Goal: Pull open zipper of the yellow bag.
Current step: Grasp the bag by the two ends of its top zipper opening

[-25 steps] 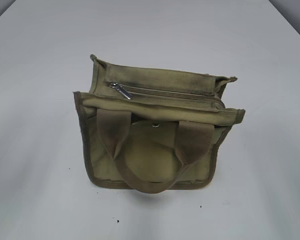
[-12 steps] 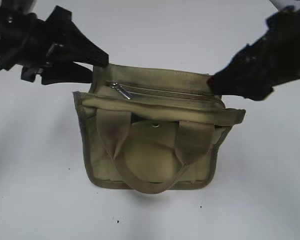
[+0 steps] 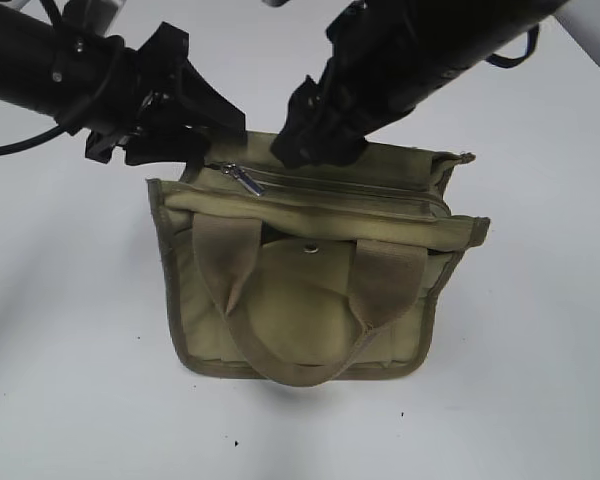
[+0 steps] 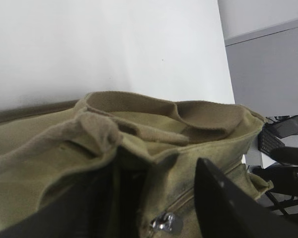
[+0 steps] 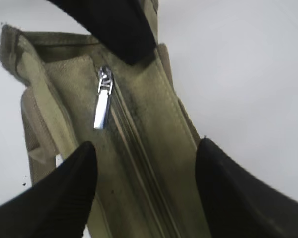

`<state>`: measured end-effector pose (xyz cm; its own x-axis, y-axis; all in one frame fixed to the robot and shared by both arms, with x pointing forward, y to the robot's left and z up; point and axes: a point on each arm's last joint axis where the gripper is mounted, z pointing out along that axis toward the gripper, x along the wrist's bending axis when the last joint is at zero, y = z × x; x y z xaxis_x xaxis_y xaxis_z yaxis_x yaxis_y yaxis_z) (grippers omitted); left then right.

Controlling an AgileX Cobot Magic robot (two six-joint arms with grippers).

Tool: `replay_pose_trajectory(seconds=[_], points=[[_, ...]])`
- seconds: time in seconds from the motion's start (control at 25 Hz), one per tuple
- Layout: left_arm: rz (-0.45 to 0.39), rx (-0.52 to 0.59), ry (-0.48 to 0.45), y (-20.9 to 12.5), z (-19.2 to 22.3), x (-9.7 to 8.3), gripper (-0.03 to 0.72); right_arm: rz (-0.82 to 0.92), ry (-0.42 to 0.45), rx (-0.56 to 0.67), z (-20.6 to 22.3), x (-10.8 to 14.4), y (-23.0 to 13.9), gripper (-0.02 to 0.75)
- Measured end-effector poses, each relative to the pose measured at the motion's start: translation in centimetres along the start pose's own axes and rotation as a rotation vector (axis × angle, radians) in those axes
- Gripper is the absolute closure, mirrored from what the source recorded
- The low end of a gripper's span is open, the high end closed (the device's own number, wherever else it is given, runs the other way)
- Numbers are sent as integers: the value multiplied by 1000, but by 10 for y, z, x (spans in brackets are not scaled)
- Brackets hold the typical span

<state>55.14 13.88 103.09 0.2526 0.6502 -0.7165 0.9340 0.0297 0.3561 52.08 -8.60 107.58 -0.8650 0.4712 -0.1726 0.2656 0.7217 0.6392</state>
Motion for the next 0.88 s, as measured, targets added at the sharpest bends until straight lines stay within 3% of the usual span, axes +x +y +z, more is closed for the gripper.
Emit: replay_pose_trajectory(seconds=[0.12,0.36,0.4,0.72,0.88], points=[[21,-12,-8,6,3,-6,341,-7,6,8,17,-6,8,265],[55,-13,2,10,3,-9,626,-76,40,15,42,2,21,358],[56,-12,4,10,3,-8,647,-84,47,18,46,4,22,364],[55,-8,9,10,5,-7,660,-117,52,71,68,4,15,374],[49,-4,9,10,7,-5,660,-124,50,118,74,3,11,485]])
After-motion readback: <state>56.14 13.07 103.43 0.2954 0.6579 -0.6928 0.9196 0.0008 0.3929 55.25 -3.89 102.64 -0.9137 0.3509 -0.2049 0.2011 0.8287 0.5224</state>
